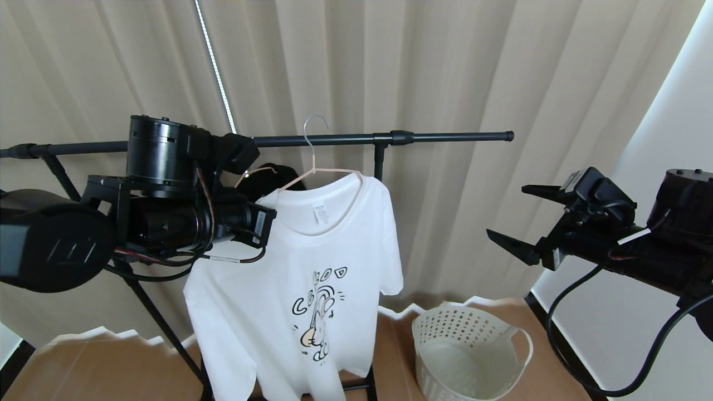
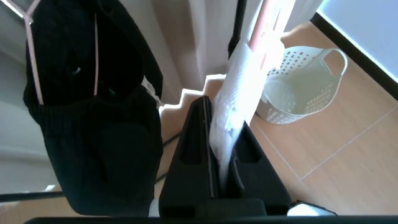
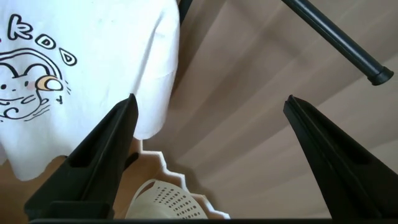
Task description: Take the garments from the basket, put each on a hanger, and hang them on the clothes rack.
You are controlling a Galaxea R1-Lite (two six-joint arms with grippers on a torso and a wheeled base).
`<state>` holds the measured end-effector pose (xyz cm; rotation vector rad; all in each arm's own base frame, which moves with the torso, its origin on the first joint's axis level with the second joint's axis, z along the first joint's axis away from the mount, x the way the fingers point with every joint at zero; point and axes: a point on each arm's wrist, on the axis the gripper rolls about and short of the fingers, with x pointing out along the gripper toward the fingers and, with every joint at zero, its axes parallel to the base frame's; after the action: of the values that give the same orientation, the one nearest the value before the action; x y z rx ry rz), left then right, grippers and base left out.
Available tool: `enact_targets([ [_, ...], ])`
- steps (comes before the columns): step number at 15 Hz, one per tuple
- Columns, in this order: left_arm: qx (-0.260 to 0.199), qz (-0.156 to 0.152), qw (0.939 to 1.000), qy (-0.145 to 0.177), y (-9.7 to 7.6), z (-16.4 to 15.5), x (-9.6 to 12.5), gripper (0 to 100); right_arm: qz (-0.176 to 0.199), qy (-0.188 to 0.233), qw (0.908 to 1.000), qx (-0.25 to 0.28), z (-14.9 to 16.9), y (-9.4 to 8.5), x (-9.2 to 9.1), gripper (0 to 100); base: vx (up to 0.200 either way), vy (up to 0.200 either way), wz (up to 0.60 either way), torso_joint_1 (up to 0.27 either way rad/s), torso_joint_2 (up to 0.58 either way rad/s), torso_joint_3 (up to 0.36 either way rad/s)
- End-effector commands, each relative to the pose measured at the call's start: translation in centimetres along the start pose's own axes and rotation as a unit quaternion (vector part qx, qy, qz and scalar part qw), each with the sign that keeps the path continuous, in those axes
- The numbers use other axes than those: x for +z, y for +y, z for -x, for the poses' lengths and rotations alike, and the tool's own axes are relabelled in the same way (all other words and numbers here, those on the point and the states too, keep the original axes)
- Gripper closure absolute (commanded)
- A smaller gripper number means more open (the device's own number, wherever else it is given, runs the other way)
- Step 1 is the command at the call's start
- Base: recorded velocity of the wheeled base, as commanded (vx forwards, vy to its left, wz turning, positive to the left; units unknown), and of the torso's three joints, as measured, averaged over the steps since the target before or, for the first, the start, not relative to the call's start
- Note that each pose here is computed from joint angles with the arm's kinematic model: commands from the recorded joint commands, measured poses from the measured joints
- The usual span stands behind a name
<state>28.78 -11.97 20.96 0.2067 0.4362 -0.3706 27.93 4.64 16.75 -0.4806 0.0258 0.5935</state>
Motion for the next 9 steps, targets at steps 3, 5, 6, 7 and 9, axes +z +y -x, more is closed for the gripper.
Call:
enact_targets([
  [3, 0.02, 0.025, 0.9994, 0.011, 0.1, -1.5, 0.0, 100, 0.0, 0.0, 1.0, 0.001, -0.1, 0.0, 0.0, 0, 0.0, 0.0, 0.0, 0.0, 0.0, 0.0],
  [5, 0.045, 0.026, 0.9986, 0.012, 0.2, -1.8, 0.1, 100, -0.002, 0.004, 1.0, 0.002, -0.5, 0.0, -0.4, 0, 0.0, 0.0, 0.0, 0.0, 0.0, 0.0],
  [6, 0.048, 0.026, 0.9984, 0.011, 0.2, -1.8, 0.1, 100, -0.002, 0.005, 1.0, 0.002, -0.6, 0.0, -0.4, 0, 0.0, 0.0, 0.0, 0.0, 0.0, 0.0],
  [7, 0.055, 0.026, 0.9981, 0.013, 0.3, -2.1, 0.2, 100, -0.002, 0.005, 1.0, 0.002, -0.6, 0.0, -0.4, 0, 0.0, 0.0, 0.0, 0.0, 0.0, 0.0],
  [9, 0.062, 0.026, 0.9976, 0.013, 0.3, -2.2, 0.2, 100, -0.002, 0.004, 1.0, 0.002, -0.5, 0.0, -0.4, 0, 0.0, 0.0, 0.0, 0.0, 0.0, 0.0],
])
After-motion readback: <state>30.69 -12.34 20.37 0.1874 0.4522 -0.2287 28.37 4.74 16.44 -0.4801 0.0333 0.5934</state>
